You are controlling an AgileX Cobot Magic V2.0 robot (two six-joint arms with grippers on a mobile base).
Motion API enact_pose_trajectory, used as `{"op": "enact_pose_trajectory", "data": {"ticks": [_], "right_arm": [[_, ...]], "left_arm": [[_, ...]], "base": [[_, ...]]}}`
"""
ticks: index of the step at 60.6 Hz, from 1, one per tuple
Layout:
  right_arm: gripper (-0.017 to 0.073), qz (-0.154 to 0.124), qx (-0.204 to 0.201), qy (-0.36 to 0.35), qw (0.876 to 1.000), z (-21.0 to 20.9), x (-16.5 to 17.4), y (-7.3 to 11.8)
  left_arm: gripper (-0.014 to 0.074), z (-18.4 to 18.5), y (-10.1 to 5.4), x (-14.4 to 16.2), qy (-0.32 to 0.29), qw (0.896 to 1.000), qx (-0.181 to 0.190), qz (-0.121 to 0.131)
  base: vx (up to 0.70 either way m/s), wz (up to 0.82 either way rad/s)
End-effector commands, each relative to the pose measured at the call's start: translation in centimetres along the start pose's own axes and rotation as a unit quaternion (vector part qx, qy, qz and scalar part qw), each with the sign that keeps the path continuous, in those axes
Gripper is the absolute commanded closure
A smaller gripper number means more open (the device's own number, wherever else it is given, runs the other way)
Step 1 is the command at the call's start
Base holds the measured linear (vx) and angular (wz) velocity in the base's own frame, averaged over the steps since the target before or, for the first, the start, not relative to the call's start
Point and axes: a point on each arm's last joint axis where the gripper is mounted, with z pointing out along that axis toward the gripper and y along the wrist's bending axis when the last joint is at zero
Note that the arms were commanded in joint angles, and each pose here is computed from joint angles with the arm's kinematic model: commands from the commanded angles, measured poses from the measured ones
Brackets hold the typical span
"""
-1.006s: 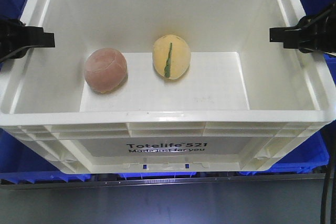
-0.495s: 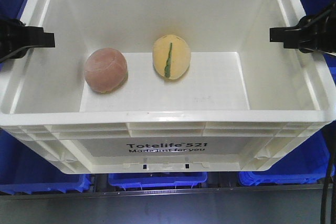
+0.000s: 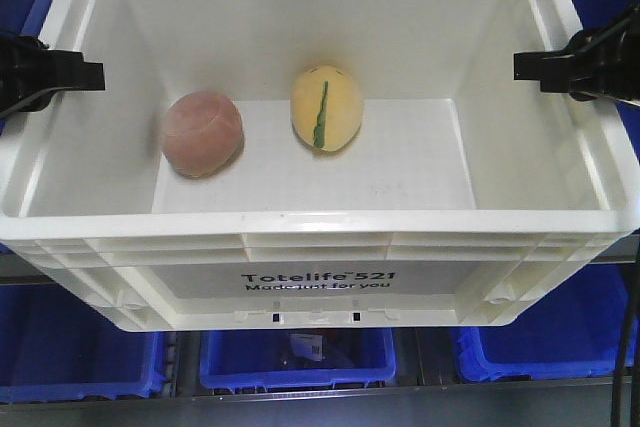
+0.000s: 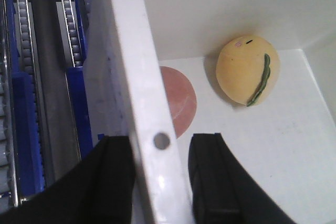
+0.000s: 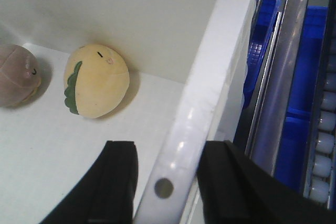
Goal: Place moving items into box and shelve
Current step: 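Keep gripping the crate rims as the base aligns with the roller shelf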
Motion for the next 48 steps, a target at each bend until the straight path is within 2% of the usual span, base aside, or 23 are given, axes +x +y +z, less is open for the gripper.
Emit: {"op": "enact_pose_trajectory", "data": {"ticks": [1,48], "right_arm": [[0.0565,-0.003,-0.016,-0.081,0.997,-1.88,-2.01,1.08],[0.0565,-0.003,-0.016,-0.081,0.997,-1.88,-2.01,1.08]], "left_arm": [[0.06,-2.18,-1.48,-2.35,-0.107,0.993,0.048,-0.016],[0.06,-2.18,-1.48,-2.35,-0.107,0.993,0.048,-0.016]], "base": [[0.11,0.0],[0.07,0.0]]}}
